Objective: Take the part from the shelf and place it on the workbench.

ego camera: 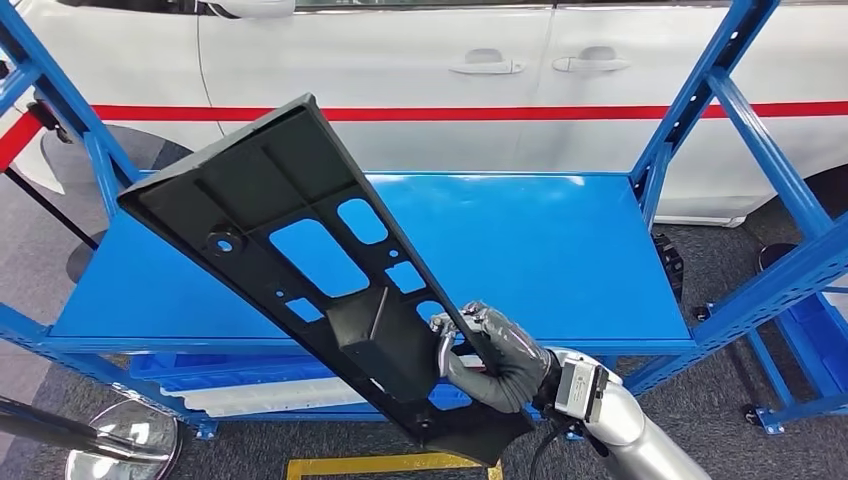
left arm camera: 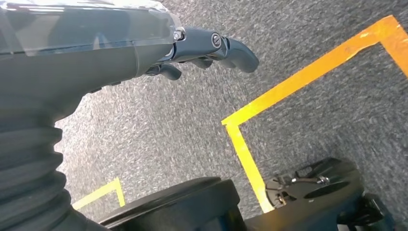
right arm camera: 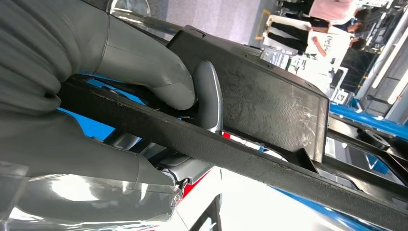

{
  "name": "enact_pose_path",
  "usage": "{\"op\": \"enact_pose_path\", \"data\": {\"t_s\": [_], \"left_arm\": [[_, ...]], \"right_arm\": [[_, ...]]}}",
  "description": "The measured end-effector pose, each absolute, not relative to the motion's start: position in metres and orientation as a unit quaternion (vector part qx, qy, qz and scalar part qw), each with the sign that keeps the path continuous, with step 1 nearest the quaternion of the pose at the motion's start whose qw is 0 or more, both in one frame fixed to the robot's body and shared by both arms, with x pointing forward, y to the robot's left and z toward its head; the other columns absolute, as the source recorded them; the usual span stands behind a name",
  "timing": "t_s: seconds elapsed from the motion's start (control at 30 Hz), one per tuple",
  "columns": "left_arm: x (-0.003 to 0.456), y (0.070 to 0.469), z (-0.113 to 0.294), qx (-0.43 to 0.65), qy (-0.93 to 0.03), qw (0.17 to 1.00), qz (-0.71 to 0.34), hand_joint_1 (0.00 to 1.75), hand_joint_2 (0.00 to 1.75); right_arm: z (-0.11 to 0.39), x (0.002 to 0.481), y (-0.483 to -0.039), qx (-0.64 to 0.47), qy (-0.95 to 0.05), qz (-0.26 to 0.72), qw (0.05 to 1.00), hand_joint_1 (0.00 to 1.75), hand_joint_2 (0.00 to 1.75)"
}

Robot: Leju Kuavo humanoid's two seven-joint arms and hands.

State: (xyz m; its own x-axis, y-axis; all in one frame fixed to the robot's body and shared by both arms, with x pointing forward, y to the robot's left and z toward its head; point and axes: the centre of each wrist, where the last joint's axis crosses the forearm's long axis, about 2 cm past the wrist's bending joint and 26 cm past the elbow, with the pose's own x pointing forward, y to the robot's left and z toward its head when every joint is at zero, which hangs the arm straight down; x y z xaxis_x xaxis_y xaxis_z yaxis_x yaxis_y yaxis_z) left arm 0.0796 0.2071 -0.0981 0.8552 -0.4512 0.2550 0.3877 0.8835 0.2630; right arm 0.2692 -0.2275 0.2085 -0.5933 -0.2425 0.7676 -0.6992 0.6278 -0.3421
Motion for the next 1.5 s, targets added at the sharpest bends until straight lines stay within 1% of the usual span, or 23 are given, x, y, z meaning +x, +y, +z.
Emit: {"op": "enact_pose_path", "data": {"t_s": [0.7, 1.07, 1.5], "left_arm": [[0.089, 0.205, -0.096, 0.098, -0.165, 0.958, -0.212, 0.00, 1.75], [0.074, 0.207, -0.099, 0.096, -0.156, 0.961, -0.208, 0.00, 1.75], [0.083, 0.206, -0.097, 0.097, -0.160, 0.961, -0.204, 0.00, 1.75]], "right_arm": [[0.211, 0.270, -0.231, 0.278, -0.837, 0.316, 0.351, 1.75, 1.75], [0.220, 0.277, -0.233, 0.266, -0.845, 0.318, 0.337, 1.75, 1.75], [0.222, 0.281, -0.233, 0.265, -0.846, 0.318, 0.335, 1.75, 1.75]]}}
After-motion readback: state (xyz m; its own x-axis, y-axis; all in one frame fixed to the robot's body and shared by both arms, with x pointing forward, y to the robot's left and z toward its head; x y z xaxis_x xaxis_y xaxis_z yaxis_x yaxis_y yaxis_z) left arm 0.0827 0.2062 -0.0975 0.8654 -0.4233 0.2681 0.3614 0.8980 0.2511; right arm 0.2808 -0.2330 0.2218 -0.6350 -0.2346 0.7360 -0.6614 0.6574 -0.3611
